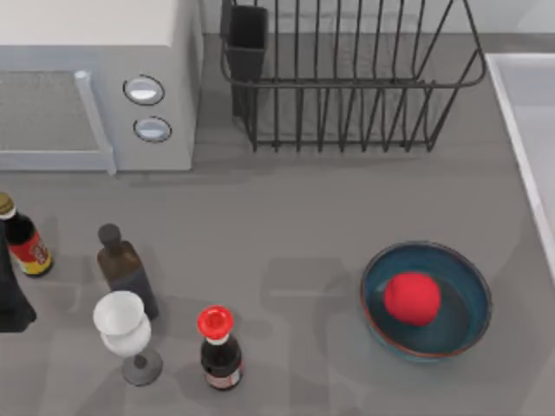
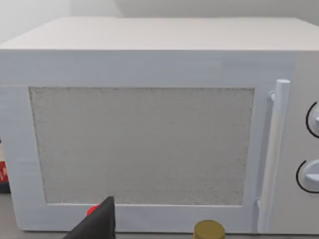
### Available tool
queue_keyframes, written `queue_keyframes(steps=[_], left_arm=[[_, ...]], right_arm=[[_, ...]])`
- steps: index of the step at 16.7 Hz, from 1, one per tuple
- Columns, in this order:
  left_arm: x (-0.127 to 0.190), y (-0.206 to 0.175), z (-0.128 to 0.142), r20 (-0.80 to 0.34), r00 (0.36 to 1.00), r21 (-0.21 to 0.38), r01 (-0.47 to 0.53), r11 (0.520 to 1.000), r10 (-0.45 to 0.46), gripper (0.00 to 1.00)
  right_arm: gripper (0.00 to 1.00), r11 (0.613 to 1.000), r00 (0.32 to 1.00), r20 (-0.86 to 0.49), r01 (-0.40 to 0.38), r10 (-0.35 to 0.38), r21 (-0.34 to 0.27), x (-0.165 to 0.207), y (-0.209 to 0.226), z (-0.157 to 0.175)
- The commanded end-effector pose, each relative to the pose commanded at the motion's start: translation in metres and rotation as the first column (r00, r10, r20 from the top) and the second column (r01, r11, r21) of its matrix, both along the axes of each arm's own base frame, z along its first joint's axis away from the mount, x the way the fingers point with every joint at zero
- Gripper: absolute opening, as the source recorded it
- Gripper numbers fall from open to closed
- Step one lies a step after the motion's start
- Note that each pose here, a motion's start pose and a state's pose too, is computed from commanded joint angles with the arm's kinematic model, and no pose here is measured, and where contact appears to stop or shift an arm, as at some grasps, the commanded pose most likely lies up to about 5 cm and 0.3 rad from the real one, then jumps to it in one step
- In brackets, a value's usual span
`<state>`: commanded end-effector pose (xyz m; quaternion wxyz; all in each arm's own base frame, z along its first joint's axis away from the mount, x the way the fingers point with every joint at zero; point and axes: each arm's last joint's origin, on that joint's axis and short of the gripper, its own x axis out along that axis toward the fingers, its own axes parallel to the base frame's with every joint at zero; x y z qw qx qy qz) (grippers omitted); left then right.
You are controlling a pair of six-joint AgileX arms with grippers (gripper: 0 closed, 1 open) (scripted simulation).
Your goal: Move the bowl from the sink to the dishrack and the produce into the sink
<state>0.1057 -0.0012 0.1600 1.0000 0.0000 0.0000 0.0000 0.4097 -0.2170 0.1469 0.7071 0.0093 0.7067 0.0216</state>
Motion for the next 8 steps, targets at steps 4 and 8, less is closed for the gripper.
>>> queue_keyframes(steps=[4, 8], left_arm=[[0.0, 0.0, 0.0, 0.0, 1.0, 0.0, 0.0, 1.0, 0.0, 1.0], [0.0, 0.0, 0.0, 0.0, 1.0, 0.0, 0.0, 1.0, 0.0, 1.0]], right_arm=[[0.0, 0.997, 0.992, 0.127, -0.01, 0.02, -0.082, -0.069, 0.002, 0.122], [0.0, 0.992, 0.984, 0.179, 0.015, 0.008, -0.127, -0.158, 0.021, 0.194]])
